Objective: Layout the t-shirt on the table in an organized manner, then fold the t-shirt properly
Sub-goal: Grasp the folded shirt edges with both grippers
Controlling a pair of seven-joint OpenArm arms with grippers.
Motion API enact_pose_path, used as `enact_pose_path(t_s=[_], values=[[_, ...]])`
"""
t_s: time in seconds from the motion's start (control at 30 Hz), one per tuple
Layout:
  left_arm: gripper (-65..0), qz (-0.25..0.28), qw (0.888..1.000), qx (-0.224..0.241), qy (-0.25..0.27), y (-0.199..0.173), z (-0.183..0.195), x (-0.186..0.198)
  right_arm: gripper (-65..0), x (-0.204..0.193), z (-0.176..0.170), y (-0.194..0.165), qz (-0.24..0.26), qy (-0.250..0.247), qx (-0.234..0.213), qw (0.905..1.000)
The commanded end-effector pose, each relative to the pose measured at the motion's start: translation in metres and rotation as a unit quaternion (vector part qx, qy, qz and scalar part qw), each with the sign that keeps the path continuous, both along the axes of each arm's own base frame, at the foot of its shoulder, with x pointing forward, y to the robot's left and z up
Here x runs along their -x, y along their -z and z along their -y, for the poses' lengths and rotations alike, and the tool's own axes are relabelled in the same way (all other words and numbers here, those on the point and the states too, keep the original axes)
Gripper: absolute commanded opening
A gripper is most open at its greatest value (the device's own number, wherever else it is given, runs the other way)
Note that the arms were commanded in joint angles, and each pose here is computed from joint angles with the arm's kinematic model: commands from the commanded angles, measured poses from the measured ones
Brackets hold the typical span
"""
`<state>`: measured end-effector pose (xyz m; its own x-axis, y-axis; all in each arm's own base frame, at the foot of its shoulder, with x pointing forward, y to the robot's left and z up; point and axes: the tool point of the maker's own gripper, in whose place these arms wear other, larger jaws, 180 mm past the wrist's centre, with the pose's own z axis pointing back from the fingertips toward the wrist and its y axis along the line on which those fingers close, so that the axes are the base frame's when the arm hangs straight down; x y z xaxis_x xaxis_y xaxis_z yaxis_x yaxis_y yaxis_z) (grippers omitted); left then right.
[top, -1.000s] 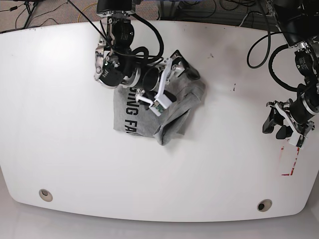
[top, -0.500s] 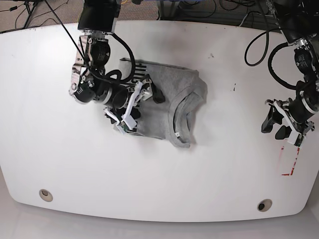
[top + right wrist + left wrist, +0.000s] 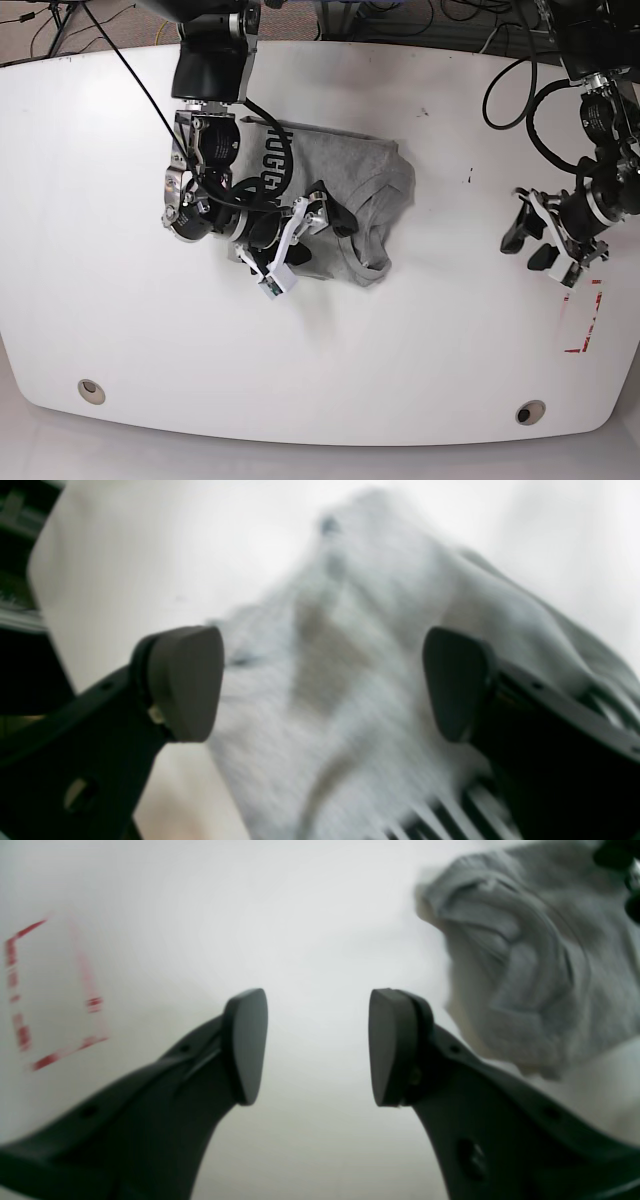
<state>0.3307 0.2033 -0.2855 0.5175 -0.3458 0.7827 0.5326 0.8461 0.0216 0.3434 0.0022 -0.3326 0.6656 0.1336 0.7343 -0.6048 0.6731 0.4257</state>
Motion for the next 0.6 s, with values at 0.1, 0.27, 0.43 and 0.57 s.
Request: enact_pose_path(t_s=[0.1,0.27,0.43,0.57], values=[[-35.8,-0.006,0.995,0.010,0.101,0.007,0.065,0.009,-8.9,-0.027,0.060,-0.025,0.064,0.039,0.042,0.9963],[-52.2,0.014,0.990,0.050,0.133,0.009,0.113,0.011,-26.2,-0.033,0.094,-0.027,0.082,0.053,0.075,0.9925],[-57.5,0.008,0.988,0.062,0.143,0.025,0.152,0.020,-47.9,-0.035,0.112,-0.026,0.087,0.061,0.089,0.9904],[-57.5,0.003,0.987,0.056,0.154,0.034,0.181,0.025,-57.5,-0.035,0.119,-0.017,0.073,0.064,0.093,0.9910]])
